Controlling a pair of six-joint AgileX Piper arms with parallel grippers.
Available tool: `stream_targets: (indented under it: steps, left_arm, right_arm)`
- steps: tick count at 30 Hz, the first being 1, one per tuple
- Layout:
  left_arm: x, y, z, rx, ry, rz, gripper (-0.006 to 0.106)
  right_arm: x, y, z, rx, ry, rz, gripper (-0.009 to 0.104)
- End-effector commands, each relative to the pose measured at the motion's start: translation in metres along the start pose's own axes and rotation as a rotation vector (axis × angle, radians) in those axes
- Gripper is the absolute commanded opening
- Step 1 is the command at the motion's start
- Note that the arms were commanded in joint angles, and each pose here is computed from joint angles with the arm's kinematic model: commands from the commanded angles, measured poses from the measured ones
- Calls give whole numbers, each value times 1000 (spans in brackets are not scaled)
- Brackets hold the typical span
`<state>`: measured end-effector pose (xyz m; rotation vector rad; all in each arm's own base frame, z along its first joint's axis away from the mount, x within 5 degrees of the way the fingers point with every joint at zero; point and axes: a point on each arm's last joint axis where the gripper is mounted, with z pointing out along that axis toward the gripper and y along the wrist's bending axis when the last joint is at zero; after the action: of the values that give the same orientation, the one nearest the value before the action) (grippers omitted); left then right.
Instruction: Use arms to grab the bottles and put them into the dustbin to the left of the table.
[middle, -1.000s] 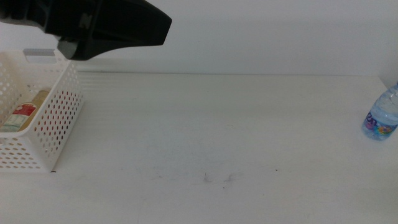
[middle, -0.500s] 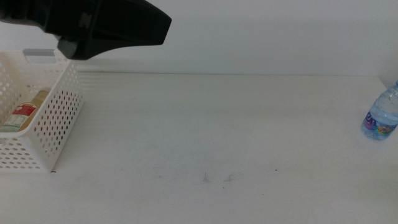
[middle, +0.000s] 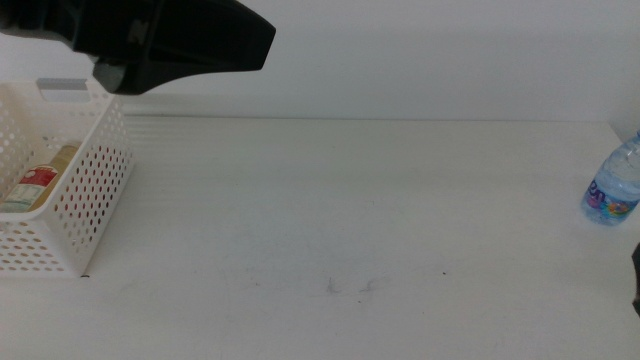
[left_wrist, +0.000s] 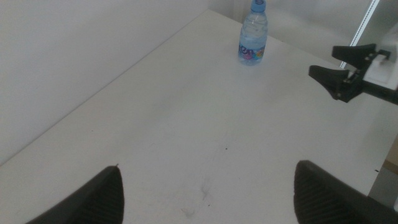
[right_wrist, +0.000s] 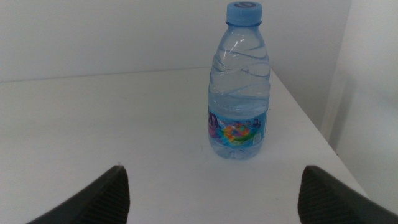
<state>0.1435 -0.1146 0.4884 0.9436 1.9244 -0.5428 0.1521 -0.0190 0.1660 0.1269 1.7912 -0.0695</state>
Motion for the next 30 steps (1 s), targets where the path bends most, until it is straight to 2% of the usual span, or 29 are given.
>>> stream_targets:
  steps: [1,6,15,21,30]
  left_arm:
    - [-1,0,0,-4,-18,4,94]
    - [-1,0,0,-4,-18,4,94]
    - [-2,0,0,-7,-26,4,94]
    - [-6,1,0,-24,-67,4,94]
    - [-8,4,0,-50,-90,12,94]
  right_arm:
    - [3,-2,8,9,-48,-5,90]
    - [13,-2,19,9,-51,-1,90]
    - [40,-5,31,17,114,-155,90]
    - [36,-15,56,68,93,-141,90]
    - [36,-19,109,61,56,-138,90]
